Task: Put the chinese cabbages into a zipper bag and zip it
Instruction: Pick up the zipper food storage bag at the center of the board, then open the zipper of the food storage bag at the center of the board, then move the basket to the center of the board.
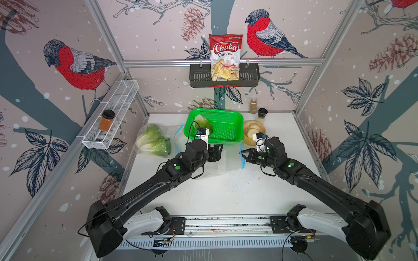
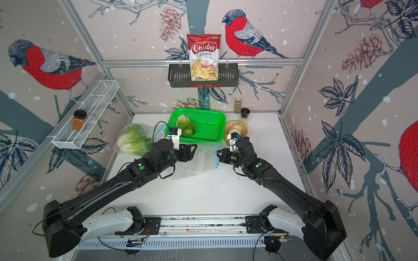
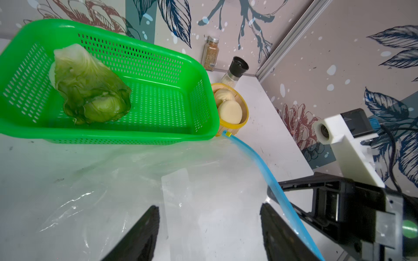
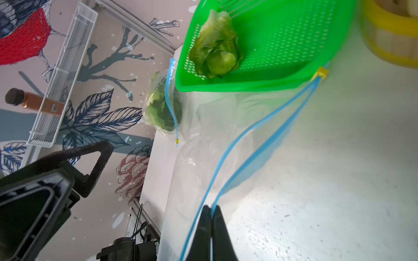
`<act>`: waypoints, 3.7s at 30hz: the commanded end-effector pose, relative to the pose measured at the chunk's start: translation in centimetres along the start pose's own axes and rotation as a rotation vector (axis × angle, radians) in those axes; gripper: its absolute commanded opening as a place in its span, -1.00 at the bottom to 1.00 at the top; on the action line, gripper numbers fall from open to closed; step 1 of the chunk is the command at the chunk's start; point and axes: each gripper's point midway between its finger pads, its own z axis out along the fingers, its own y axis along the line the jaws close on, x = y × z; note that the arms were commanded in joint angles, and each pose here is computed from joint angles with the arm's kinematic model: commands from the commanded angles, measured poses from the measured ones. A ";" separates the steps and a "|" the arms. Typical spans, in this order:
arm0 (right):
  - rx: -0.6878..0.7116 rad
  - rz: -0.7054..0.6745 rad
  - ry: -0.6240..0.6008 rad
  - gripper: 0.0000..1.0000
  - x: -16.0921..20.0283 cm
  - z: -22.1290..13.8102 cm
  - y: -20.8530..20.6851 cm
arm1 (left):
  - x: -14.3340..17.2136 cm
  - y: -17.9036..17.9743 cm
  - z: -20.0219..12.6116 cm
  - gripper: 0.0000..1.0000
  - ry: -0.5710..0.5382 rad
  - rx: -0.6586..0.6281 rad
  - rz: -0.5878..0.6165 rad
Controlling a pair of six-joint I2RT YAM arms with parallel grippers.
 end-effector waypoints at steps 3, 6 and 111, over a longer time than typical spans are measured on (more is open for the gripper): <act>0.081 -0.179 -0.056 -0.96 -1.5 0.9 3.9 | -1.4 -0.9 -2.1 0.41 0.031 -0.008 0.031; 0.064 -0.277 -0.066 -0.96 -2.1 1.4 7.3 | -2.7 -1.1 -3.2 0.40 0.020 -0.026 0.042; 0.151 -0.232 -0.056 1.00 -1.5 3.4 1.5 | 2.1 6.0 -0.3 -1.00 0.171 -0.321 0.226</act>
